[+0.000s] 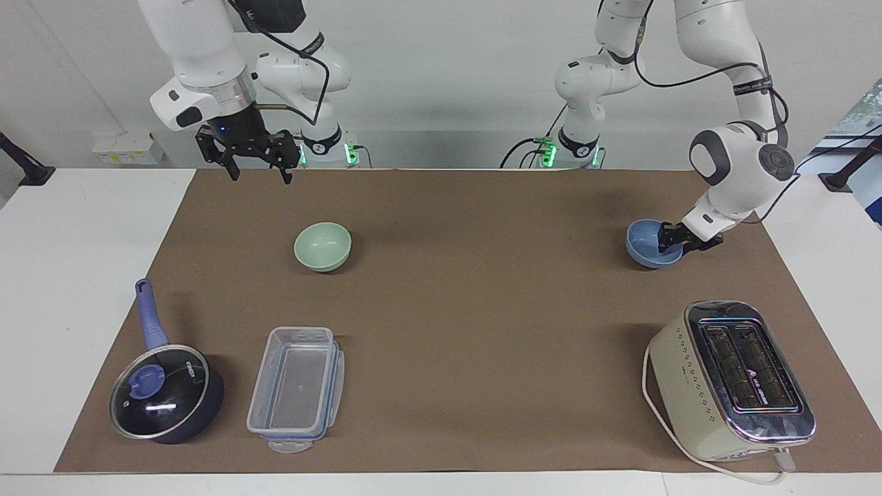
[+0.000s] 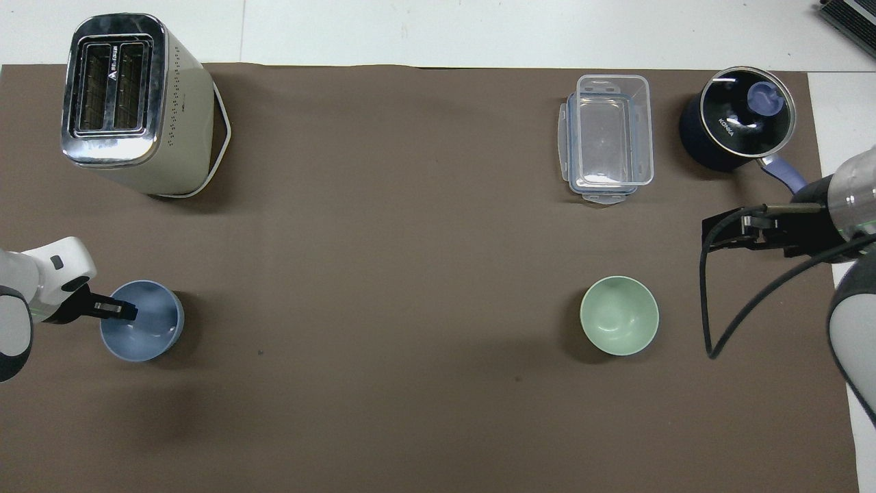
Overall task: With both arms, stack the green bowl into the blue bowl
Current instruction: 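Grasp the rim of the light blue bowl with the left gripper, then drag the blue bowl toward the table center with the left gripper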
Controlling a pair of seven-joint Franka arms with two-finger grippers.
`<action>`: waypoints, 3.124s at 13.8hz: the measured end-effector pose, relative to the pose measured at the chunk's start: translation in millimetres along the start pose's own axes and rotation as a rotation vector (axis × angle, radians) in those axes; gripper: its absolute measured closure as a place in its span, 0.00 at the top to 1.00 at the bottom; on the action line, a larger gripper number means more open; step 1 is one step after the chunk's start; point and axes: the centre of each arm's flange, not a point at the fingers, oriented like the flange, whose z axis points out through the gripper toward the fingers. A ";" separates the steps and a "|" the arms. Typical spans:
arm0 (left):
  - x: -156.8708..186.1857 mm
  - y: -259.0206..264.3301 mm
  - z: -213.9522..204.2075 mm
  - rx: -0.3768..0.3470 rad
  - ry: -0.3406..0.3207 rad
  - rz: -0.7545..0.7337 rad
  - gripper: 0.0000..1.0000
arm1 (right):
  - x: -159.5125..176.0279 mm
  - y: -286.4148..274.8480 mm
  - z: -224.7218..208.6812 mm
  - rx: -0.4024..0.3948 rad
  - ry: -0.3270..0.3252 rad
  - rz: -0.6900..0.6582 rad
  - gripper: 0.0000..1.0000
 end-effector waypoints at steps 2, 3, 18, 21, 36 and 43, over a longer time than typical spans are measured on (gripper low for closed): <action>0.2 -1.9 -2.2 -0.006 0.007 -0.005 0.15 | 0.8 4.3 0.1 0.000 0.000 0.008 1.00; 0.5 -2.7 -7.3 -0.023 0.005 -0.005 0.05 | 1.1 5.9 0.1 0.000 0.000 0.011 1.00; 31.6 26.2 -141.0 -0.108 -0.059 0.026 0.05 | 1.2 6.7 0.1 0.000 0.000 0.013 1.00; 45.3 67.4 -139.0 -0.098 -0.074 0.022 0.05 | 1.4 8.1 0.2 0.000 0.000 0.015 1.00; 39.6 344.9 -56.3 -0.065 -0.057 0.054 0.05 | 3.5 21.8 2.0 0.001 -0.004 0.013 1.00; 0.0 402.1 22.4 -0.095 -0.025 0.007 0.05 | 3.3 22.6 2.6 0.001 -0.006 0.013 1.00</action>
